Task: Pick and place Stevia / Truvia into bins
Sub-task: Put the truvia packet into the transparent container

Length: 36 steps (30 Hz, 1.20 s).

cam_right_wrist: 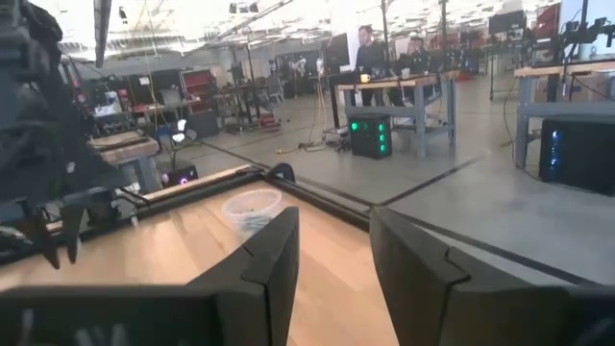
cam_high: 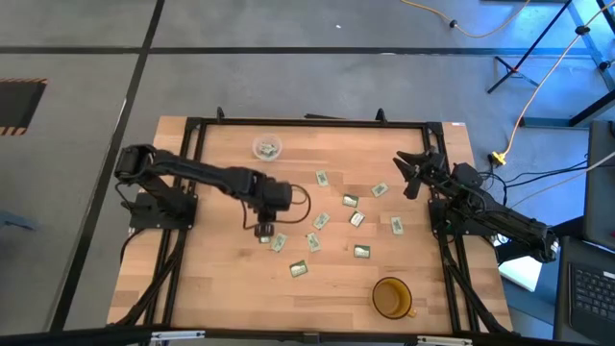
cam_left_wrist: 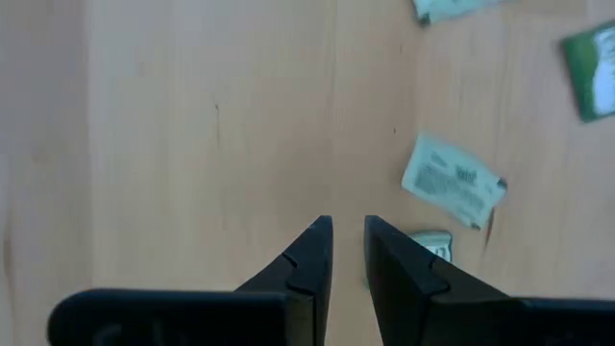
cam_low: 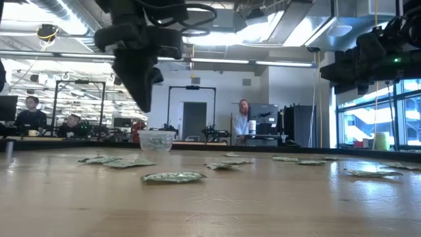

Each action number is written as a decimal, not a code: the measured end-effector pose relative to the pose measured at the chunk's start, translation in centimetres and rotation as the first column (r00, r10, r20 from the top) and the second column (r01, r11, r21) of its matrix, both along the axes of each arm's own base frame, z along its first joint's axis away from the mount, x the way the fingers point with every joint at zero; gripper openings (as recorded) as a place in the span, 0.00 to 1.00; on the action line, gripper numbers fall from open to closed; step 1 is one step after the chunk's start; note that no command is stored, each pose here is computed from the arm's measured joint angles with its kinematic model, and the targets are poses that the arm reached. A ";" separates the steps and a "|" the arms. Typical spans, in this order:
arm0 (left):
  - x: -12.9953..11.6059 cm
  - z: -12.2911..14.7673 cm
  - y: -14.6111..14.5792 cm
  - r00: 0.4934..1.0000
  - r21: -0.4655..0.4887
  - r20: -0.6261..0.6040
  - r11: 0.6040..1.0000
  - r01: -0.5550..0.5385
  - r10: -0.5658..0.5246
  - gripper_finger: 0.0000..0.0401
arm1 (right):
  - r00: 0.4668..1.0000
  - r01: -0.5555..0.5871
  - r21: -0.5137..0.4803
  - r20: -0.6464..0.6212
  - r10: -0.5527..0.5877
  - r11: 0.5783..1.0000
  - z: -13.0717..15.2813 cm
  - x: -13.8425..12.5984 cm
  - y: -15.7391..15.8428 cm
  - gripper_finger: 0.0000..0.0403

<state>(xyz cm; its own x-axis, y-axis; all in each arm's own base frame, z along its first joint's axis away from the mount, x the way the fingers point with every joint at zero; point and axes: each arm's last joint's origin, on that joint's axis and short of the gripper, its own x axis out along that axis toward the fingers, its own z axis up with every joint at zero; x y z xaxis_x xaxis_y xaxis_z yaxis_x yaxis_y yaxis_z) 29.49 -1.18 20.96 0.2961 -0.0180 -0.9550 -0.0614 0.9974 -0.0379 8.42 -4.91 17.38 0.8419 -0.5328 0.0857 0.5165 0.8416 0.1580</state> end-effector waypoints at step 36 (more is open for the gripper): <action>-0.6 -7.1 -3.5 0.986 -0.003 -0.160 0.999 0.050 -0.050 0.13 | 1.000 -0.002 0.018 0.017 0.002 1.000 0.0 0.0 0.0 0.33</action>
